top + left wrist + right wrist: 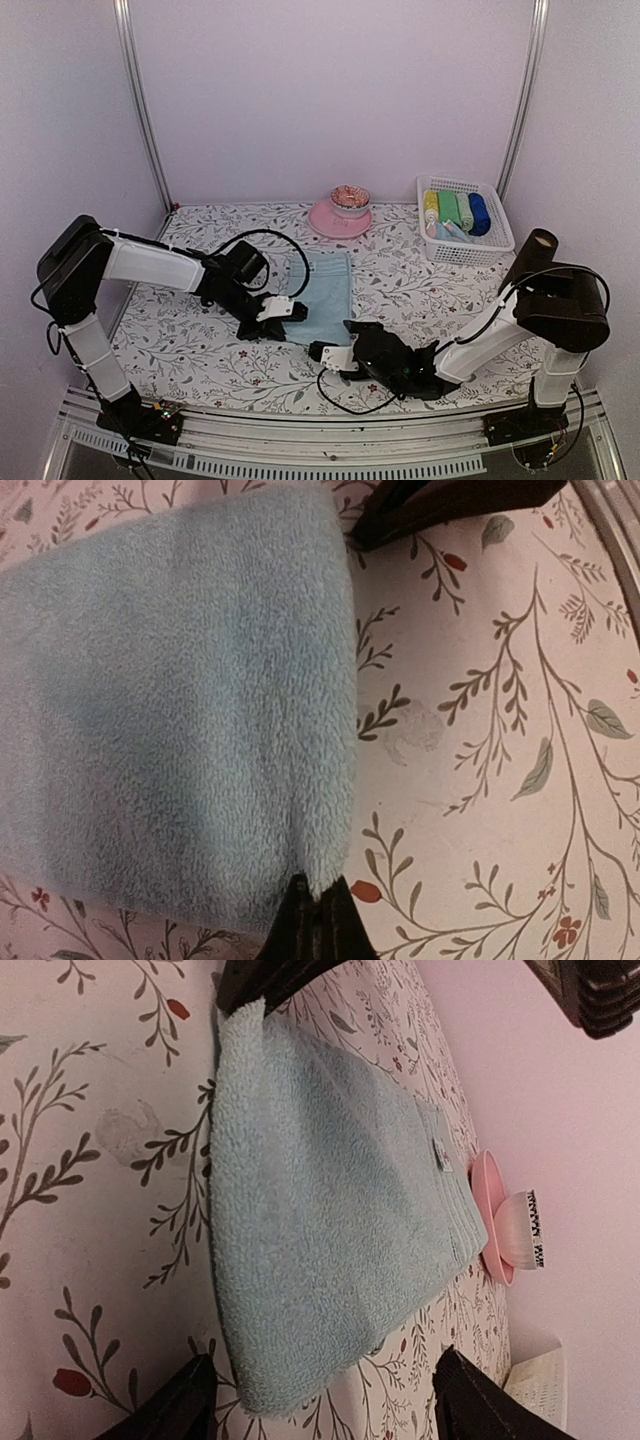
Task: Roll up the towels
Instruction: Roll the towel at the center of the board.
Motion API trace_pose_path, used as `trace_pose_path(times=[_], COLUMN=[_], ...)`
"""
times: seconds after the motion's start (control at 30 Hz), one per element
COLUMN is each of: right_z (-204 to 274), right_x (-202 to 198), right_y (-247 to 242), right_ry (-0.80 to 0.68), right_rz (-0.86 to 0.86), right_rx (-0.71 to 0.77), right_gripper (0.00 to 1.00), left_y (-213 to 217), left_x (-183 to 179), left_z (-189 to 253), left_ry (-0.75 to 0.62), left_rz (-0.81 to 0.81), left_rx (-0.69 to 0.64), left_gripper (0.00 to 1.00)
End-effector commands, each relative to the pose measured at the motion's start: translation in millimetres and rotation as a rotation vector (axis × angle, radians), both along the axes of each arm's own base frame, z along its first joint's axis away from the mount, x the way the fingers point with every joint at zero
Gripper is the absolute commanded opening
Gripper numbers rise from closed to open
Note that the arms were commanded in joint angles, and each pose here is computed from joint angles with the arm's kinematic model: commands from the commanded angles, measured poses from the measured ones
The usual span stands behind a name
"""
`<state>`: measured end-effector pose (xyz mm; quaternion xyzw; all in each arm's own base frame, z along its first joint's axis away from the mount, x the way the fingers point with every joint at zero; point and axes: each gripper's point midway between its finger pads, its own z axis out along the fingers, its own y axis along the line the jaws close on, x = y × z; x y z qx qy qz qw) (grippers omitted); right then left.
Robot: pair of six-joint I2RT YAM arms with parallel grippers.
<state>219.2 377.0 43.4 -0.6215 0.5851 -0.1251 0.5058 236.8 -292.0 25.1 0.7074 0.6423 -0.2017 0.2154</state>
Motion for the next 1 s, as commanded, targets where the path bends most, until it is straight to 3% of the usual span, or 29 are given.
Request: trace_pose_path(times=[0.0, 0.37, 0.67, 0.83, 0.97], right_z=[-14.0, -24.3, -21.9, -11.3, -7.1], right_x=[6.3, 5.5, 3.9, -10.8, -24.5], right_y=[-2.9, -0.1, 3.3, 8.6, 10.2], right_ry=[-0.054, -0.052, -0.038, 0.110, 0.280], right_rz=[-0.024, 0.010, 0.026, 0.064, 0.080], right_rx=[-0.065, -0.098, -0.100, -0.067, -0.026], right_gripper=[0.73, 0.56, 0.04, 0.03, 0.02], left_y=[0.6, 2.9, 7.2, 15.0, 18.1], left_x=[-2.4, 3.9, 5.7, 7.3, 2.9], left_z=[3.1, 11.2, 11.1, 15.4, 19.1], left_ry=[0.050, 0.064, 0.057, 0.015, 0.000], left_rz=[0.003, 0.024, 0.034, 0.051, 0.047], left_rx=[-0.008, -0.041, -0.037, -0.033, -0.043], left_gripper=[0.00, 0.00, 0.03, 0.18, 0.20])
